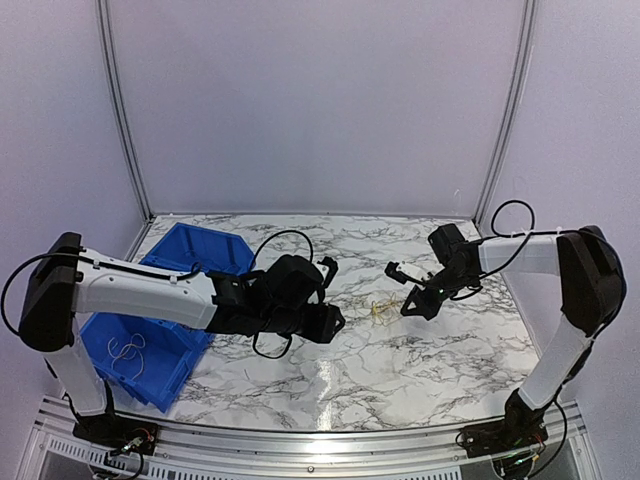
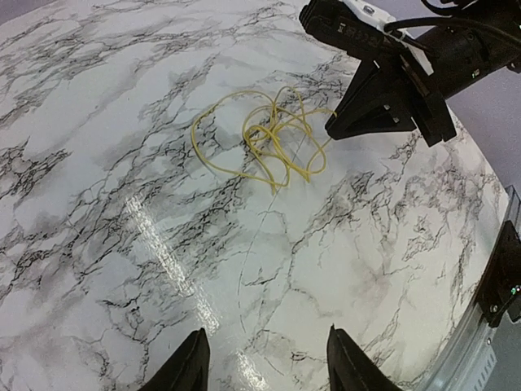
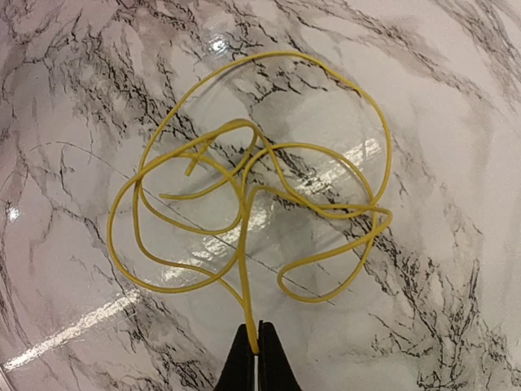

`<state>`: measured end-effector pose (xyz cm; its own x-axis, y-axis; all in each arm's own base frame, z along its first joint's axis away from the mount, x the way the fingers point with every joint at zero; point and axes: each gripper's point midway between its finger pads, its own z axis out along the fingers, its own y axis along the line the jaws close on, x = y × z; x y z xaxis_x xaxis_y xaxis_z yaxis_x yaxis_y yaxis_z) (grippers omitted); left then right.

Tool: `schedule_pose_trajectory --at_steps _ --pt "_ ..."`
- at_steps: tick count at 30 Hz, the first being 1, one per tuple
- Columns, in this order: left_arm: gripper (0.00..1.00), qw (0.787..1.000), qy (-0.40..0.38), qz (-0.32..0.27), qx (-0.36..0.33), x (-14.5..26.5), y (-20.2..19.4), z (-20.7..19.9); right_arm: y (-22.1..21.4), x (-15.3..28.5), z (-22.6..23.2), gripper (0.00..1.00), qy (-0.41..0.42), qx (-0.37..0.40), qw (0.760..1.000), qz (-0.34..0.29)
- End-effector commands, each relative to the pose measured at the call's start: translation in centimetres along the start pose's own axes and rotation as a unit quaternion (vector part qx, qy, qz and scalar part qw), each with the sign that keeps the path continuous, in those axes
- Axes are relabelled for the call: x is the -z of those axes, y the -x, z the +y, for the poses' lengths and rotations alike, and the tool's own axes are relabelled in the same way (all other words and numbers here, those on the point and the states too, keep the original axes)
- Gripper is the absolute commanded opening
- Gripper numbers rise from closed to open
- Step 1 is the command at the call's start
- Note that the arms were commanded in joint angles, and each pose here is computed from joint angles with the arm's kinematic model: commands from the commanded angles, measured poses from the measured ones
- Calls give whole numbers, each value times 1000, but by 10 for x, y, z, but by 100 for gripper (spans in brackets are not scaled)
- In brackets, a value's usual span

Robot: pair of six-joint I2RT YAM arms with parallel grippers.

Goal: Untangle the cables

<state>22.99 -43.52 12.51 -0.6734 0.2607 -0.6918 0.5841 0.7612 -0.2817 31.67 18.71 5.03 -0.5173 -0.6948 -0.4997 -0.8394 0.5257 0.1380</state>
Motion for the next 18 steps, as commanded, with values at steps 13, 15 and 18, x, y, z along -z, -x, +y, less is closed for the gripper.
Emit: schedule_pose_trajectory --at_steps 13,15,18 --pt "53 973 -60 -224 25 5 73 -37 64 76 72 0 118 69 985 -102" --pt "52 971 -63 -229 25 1 76 -42 62 75 82 0 128 77 984 -93" --pt "51 971 -62 -231 25 -10 79 -45 64 74 98 0 148 94 981 -89"
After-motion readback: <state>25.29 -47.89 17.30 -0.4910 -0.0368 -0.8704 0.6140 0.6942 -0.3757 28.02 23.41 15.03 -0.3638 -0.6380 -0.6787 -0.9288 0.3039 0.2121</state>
